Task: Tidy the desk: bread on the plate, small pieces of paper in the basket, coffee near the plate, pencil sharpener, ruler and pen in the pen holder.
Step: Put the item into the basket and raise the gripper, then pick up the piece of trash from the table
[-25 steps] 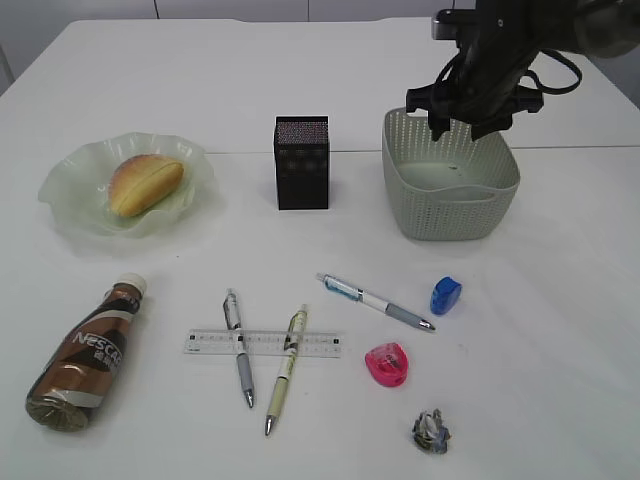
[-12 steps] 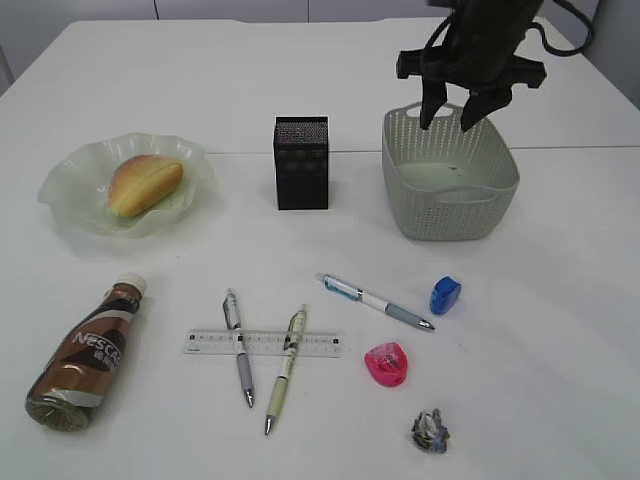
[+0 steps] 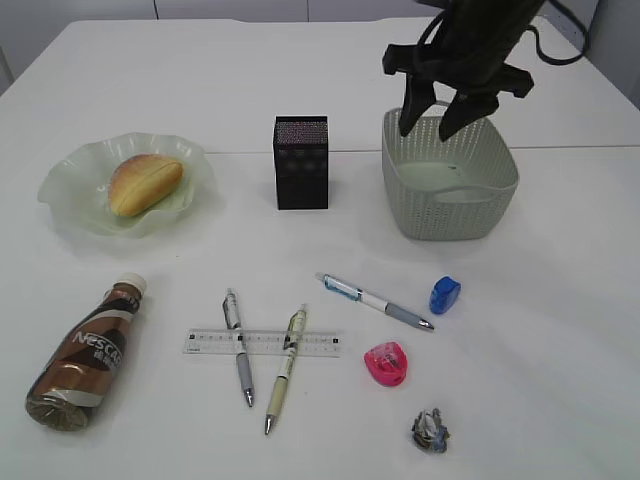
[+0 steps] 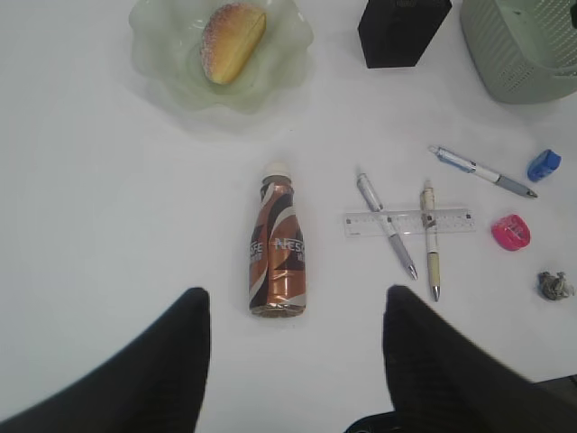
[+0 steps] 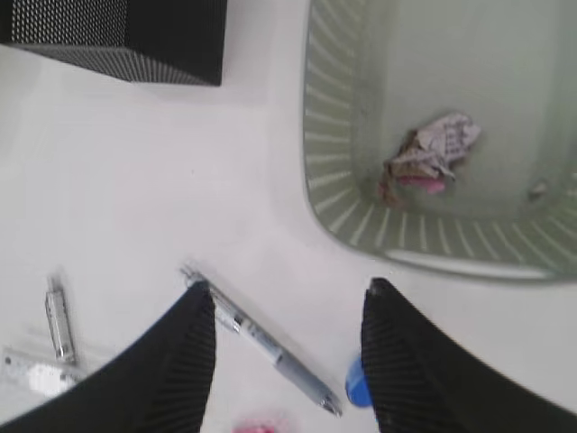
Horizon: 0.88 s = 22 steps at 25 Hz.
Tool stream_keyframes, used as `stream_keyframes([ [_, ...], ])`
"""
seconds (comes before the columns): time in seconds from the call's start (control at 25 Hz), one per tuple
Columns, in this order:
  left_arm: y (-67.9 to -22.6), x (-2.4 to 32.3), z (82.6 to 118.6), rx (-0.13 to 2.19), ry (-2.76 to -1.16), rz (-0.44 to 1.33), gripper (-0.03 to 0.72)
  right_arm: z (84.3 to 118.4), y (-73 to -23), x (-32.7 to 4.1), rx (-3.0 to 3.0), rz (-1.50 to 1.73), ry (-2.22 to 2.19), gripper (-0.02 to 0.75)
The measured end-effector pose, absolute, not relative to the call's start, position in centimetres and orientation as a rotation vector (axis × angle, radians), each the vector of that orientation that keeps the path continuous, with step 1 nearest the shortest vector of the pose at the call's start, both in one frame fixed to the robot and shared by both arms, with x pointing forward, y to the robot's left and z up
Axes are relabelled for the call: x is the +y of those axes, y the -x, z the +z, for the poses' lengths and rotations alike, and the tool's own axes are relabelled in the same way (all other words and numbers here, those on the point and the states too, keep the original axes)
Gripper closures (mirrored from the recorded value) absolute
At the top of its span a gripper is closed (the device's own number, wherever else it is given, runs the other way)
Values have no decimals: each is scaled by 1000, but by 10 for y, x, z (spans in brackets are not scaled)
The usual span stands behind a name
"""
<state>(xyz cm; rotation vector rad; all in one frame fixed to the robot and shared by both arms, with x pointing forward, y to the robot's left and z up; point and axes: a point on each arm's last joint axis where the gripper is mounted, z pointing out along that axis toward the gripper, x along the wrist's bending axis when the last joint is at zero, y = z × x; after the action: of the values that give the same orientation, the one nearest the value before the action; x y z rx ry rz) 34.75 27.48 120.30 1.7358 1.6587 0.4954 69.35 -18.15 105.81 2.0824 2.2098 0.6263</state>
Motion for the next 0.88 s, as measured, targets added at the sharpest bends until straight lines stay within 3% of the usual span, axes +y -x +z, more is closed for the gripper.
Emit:
stream_keyframes([
  [0.24, -347, 274, 1203, 1656, -1734, 487, 246, 1073, -637, -189, 2259, 524, -2103, 352],
  [0.52, -347, 272, 1203, 1647, -1729, 460, 246, 1078, -548, -153, 2464, 421, -1970, 352],
  [0.88, -346, 267, 1204, 1626, -1716, 397, 246, 1036, -510, -138, 2570, 148, -1933, 352],
])
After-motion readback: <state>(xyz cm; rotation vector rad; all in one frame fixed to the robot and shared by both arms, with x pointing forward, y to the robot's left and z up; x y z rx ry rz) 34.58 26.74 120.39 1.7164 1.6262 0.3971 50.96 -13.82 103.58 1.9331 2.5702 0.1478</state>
